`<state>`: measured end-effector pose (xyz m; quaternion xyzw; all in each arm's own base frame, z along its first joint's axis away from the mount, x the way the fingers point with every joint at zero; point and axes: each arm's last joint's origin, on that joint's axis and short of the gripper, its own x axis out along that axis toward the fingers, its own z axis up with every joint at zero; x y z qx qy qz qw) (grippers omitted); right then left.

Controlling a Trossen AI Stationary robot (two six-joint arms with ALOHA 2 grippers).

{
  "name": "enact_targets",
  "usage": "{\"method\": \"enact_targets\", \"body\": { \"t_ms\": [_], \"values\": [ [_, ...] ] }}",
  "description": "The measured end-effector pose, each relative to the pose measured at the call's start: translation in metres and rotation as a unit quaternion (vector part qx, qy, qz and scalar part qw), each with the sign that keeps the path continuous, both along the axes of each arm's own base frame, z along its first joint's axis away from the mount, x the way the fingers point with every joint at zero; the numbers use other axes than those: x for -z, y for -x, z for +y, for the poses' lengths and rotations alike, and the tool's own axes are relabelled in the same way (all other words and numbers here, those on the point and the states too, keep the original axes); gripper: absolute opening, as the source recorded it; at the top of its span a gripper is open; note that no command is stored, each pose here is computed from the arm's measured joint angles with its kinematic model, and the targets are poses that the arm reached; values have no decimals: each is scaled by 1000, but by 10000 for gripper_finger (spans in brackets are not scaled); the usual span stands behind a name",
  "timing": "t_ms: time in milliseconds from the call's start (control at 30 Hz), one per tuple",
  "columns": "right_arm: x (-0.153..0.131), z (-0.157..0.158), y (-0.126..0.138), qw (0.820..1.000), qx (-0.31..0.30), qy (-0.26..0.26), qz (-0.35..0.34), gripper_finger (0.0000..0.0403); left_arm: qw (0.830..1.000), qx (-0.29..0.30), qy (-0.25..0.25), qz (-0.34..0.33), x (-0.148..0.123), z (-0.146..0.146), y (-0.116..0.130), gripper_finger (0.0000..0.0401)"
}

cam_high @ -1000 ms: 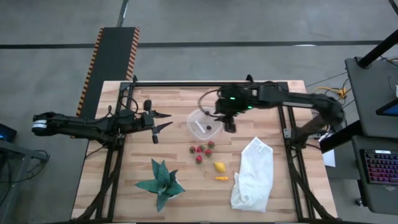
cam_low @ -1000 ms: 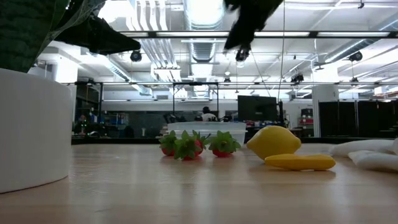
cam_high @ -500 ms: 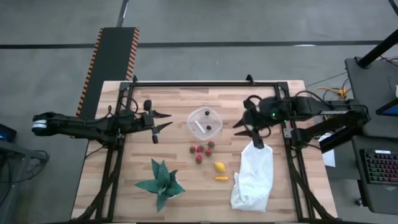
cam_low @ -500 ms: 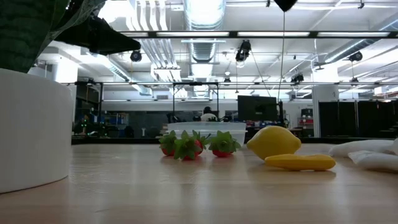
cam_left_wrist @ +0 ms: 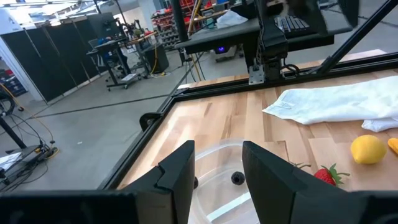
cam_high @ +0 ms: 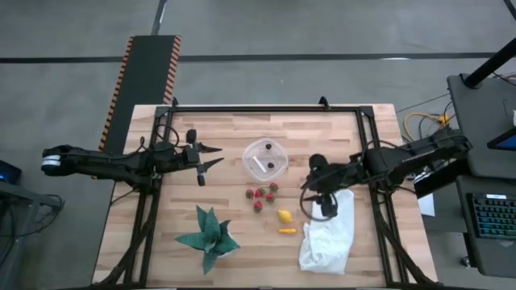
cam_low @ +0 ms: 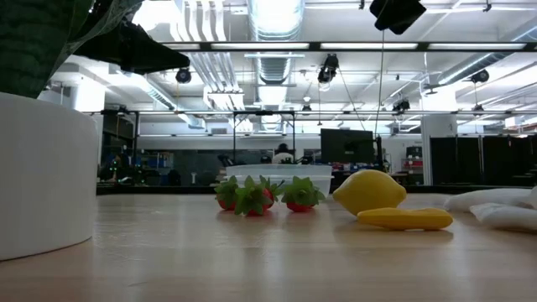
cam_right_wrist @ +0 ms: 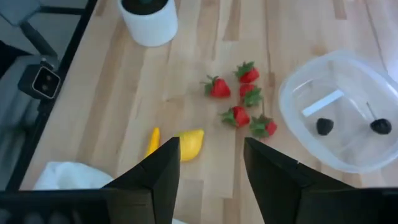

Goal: Pick and placing Produce into tupperware
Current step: Put the lemon into the bin

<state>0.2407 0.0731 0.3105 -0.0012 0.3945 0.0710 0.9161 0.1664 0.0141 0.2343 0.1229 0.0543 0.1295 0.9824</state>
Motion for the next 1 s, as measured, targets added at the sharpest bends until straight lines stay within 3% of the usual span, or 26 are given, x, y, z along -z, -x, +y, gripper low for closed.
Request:
{"method": "enact_targets", "body": {
  "t_ms": [200,433,667,1000],
  "values": [
    [1,30,-16,1000,-4,15,16,183,1000,0,0,0,0,0,0,121],
    [35,42,-43,987,57,61,140,217,1000,0,0,0,0,0,0,121],
    [66,53,-72,973,106,58,196,232,1000,0,0,1,0,0,0,121],
    [88,59,-90,964,150,61,211,228,1000,0,0,5,1,0,0,121]
  ]
}}
